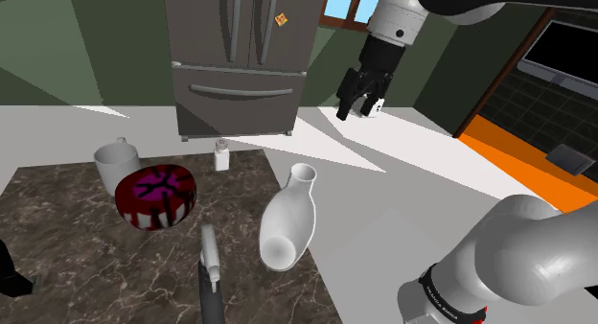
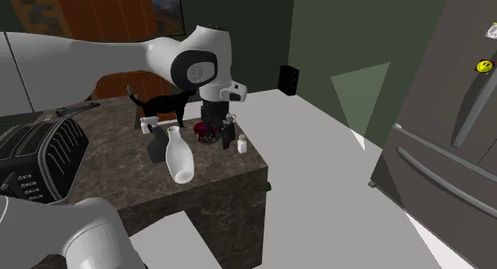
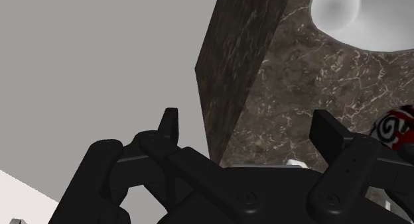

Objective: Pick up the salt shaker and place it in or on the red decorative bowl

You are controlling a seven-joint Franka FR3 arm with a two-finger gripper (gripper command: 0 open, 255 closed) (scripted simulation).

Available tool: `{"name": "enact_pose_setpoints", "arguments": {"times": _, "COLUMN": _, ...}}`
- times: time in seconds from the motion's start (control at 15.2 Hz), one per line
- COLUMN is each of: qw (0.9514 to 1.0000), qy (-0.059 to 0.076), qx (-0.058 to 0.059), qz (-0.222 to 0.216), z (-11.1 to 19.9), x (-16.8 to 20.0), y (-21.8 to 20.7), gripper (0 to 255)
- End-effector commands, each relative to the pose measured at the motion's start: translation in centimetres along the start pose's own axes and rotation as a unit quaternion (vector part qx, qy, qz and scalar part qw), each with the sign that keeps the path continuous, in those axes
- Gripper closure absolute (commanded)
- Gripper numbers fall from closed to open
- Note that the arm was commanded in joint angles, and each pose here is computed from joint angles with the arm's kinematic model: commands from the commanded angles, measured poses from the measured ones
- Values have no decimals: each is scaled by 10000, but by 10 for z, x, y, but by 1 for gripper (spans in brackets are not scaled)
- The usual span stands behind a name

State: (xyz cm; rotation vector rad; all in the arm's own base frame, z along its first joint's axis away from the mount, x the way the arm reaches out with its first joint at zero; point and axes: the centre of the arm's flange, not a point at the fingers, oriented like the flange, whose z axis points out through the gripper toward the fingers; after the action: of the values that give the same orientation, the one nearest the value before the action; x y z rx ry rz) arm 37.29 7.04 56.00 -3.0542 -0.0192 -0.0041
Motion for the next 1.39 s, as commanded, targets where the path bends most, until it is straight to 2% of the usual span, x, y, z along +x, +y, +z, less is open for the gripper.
{"name": "enact_pose_setpoints", "arguments": {"times": 0.0, "qw": 10000, "qy": 9, "qx": -32, "qz": 18, "z": 13, "x": 17, "y": -15, "gripper": 0}}
{"name": "enact_pose_setpoints", "arguments": {"times": 1.32, "qw": 9991, "qy": 53, "qx": -386, "qz": 171, "z": 143, "x": 204, "y": -159, "gripper": 0}}
